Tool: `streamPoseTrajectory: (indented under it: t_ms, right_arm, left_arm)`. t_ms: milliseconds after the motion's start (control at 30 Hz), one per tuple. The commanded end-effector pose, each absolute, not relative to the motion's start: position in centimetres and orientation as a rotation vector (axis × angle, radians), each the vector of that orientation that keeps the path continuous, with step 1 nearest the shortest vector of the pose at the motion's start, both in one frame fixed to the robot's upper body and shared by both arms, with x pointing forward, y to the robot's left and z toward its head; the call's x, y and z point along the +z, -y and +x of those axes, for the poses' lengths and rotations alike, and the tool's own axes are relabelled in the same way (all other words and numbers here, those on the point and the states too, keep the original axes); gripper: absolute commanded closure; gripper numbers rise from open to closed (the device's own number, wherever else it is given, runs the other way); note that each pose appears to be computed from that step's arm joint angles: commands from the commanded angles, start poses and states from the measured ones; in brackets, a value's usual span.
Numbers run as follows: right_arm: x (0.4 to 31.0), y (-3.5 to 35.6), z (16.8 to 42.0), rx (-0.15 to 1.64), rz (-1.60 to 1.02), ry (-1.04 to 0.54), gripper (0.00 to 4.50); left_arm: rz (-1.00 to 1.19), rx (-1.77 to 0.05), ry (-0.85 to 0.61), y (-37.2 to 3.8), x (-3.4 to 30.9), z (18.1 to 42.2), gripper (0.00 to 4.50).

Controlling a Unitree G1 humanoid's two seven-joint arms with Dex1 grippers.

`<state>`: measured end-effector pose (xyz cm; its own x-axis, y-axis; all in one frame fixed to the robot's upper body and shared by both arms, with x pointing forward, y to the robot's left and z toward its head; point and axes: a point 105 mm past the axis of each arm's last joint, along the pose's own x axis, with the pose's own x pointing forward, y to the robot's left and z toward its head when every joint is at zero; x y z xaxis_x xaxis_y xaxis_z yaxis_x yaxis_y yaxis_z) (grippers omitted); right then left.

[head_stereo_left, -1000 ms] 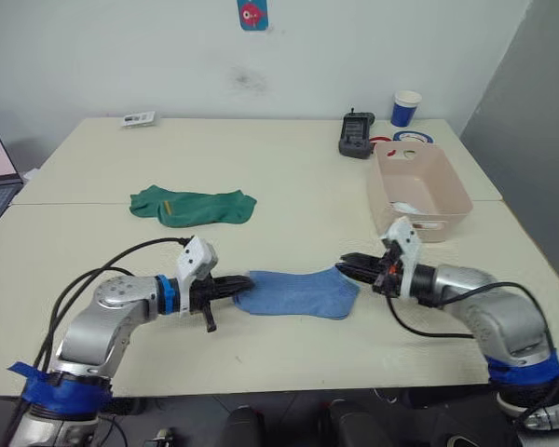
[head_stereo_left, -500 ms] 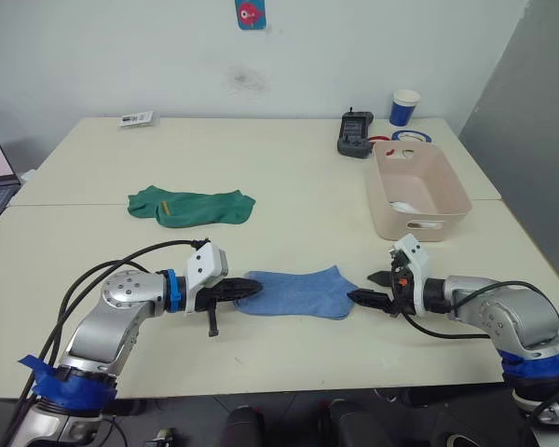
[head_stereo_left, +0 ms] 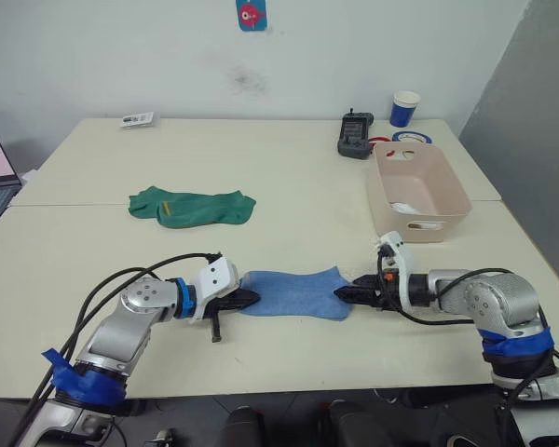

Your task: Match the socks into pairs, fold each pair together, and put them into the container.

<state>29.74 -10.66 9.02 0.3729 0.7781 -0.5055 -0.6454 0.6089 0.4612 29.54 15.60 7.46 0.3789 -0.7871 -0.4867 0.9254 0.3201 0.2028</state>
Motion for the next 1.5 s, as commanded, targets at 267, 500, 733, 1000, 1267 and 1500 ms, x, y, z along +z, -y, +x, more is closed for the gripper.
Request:
streamPoseTrajectory:
  t_ms: [267, 500, 733, 1000, 1267, 1500]
  right_arm:
    - [9.5, 10.0, 29.5, 0.926, 0.355, -0.782, 3.69]
    - [10.9, 10.9, 27.9, 0.985, 0.41, -0.81, 4.47]
    - [11.6, 13.6, 26.7, 1.021, 0.412, -0.873, 4.47]
    - [11.3, 14.1, 27.4, 1.037, 0.408, -0.88, 4.47]
    - [14.0, 11.9, 27.1, 1.153, 0.422, -0.804, 4.47]
    - [15.5, 8.5, 26.3, 1.257, 0.393, -0.762, 4.47]
  left_arm:
    - [0.412, -1.24, -0.279, -14.1, 9.3, 28.5, 4.5]
    - [0.349, -1.349, -0.221, -13.4, 12.5, 27.6, 4.5]
    - [0.421, -1.329, -0.235, -12.9, 11.8, 28.9, 4.5]
    - [0.497, -1.272, -0.266, -12.0, 9.4, 30.3, 4.5]
    - [0.551, -1.279, -0.436, -13.0, 5.8, 29.2, 4.5]
    - [0.502, -1.239, -0.404, -12.6, 6.7, 30.2, 4.5]
